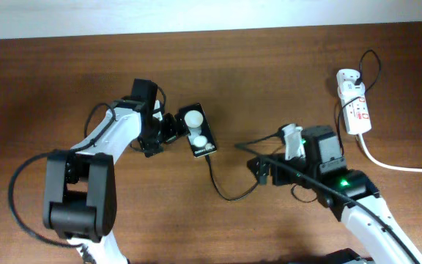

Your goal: Plug charger to phone and switch on socket

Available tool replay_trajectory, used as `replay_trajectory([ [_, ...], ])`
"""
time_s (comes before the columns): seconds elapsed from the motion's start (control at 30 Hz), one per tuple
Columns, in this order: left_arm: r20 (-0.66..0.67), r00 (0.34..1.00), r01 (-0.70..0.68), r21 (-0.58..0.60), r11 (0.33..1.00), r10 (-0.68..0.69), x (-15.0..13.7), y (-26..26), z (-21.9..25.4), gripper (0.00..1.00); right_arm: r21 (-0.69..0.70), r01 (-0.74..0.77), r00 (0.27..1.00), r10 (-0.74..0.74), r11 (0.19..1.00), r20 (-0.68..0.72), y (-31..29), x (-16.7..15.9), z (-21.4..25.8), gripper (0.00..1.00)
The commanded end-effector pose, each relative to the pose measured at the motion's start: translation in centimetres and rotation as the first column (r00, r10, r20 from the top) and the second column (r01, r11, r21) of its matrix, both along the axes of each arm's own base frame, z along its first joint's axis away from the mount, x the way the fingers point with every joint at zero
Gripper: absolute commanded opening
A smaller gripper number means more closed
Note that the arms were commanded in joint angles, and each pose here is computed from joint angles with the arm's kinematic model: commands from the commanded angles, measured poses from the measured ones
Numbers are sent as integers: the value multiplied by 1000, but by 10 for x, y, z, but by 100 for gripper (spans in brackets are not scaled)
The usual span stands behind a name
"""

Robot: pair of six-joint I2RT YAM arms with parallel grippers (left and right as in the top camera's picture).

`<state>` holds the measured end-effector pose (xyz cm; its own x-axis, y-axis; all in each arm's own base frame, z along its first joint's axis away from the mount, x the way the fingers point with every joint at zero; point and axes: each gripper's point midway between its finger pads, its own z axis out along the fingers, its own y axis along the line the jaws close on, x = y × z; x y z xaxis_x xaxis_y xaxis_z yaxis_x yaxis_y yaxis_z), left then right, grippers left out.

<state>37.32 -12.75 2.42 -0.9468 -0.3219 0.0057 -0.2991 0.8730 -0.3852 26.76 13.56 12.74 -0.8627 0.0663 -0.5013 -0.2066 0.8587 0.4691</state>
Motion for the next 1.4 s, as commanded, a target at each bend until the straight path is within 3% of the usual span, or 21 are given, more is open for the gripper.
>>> replay_trajectory([
  [0.0,263,959,101,24,995,-104,17,0,82,99,18,82,993,-83,996,83,-23,25,33,99],
  [0.07,389,909,148,42,988,-152,15,1,126,99,41,145,983,-149,989,111,-43,38,48,99],
  [0.23,484,860,153,51,987,-159,-1,4,173,99,50,317,935,-321,947,151,-100,57,62,99],
  [0.47,459,874,155,51,987,-161,-8,5,171,99,47,515,842,-516,856,160,-173,57,63,99],
  [0.73,459,874,155,51,987,-161,-8,5,171,99,36,565,801,-558,824,217,-203,67,66,100],
  [0.8,459,874,154,52,987,-161,-8,5,171,99,33,566,804,-560,824,202,-207,75,58,91],
  [0.83,459,874,155,51,987,-161,-8,5,171,99,31,566,806,-561,824,192,-208,79,55,82],
  [0.9,459,874,155,51,987,-161,-8,5,171,99,24,567,811,-563,823,159,-215,94,48,15],
  [0.93,459,874,155,52,987,-161,-8,5,171,99,22,568,813,-564,823,145,-218,102,45,4],
  [1.37,459,874,154,52,987,-161,-8,5,171,99,-55,614,789,-613,787,41,-279,213,10,4],
])
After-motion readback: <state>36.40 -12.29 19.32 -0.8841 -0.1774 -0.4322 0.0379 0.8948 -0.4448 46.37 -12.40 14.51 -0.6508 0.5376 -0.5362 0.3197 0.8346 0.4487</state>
